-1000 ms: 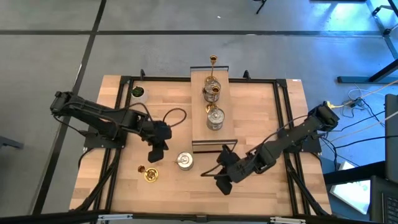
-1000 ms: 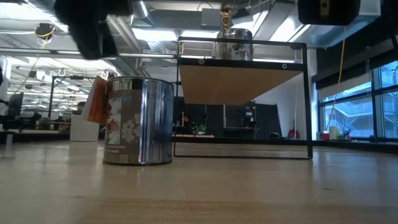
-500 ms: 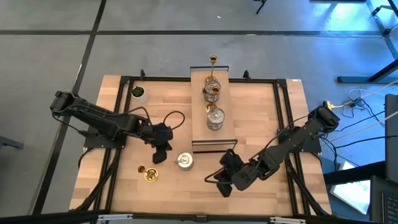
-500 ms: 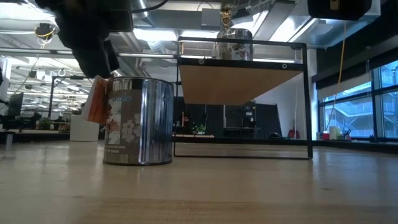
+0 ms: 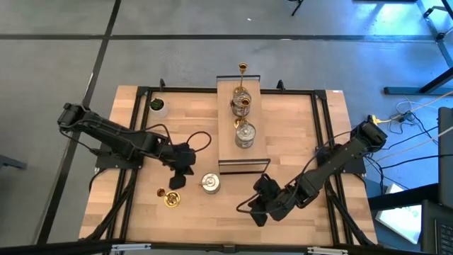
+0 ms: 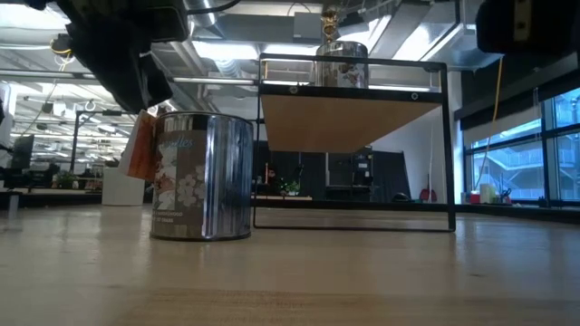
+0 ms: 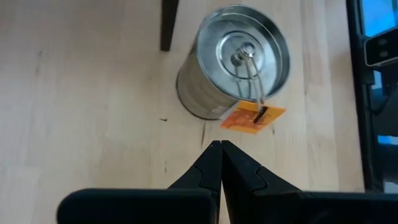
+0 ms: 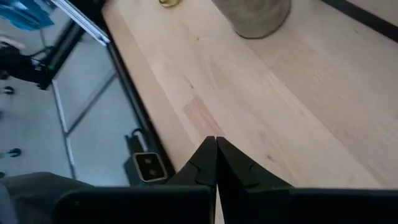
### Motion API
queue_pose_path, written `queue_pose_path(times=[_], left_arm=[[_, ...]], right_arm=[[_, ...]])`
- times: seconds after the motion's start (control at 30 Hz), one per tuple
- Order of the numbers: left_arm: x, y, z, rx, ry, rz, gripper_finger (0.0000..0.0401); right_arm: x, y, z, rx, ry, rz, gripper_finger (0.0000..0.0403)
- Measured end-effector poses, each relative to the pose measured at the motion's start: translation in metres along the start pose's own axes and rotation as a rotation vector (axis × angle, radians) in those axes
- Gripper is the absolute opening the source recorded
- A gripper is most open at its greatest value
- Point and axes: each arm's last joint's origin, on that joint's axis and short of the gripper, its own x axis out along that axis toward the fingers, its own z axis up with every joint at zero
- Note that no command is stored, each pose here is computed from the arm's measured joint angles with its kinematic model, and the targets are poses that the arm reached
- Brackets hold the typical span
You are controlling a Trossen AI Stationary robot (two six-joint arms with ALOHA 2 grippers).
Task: Pick & Place candle stick holders
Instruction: Put the silver scented candle on the shelf
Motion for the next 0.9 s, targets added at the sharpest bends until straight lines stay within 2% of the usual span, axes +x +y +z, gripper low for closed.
queue_pose_path(times=[0.2,0.33,0.47,0.73,0.9], left_arm=[[0.000,0.001,-0.001,0.012,-0.002,0.033,0.0003],[0.000,0.003,-0.004,0.060,0.030,0.046,0.0023],[0.000,0.003,-0.005,0.067,0.041,0.061,0.0067],[0.000,0.005,-0.004,0.088,0.014,0.130,0.0171],[0.008,0.006,-0.005,0.062,0.037,0.145,0.0215]], right_arm=[[0.003,0.000,-0.001,-0.012,-0.010,0.031,0.0003],[0.005,-0.003,-0.002,-0.017,-0.007,0.020,0.0003],[0.014,-0.005,-0.007,-0.027,0.024,0.009,0.0008],[0.033,0.000,-0.011,-0.046,0.036,0.078,0.0013],[0.034,0.000,-0.012,-0.089,0.034,0.075,0.0014]])
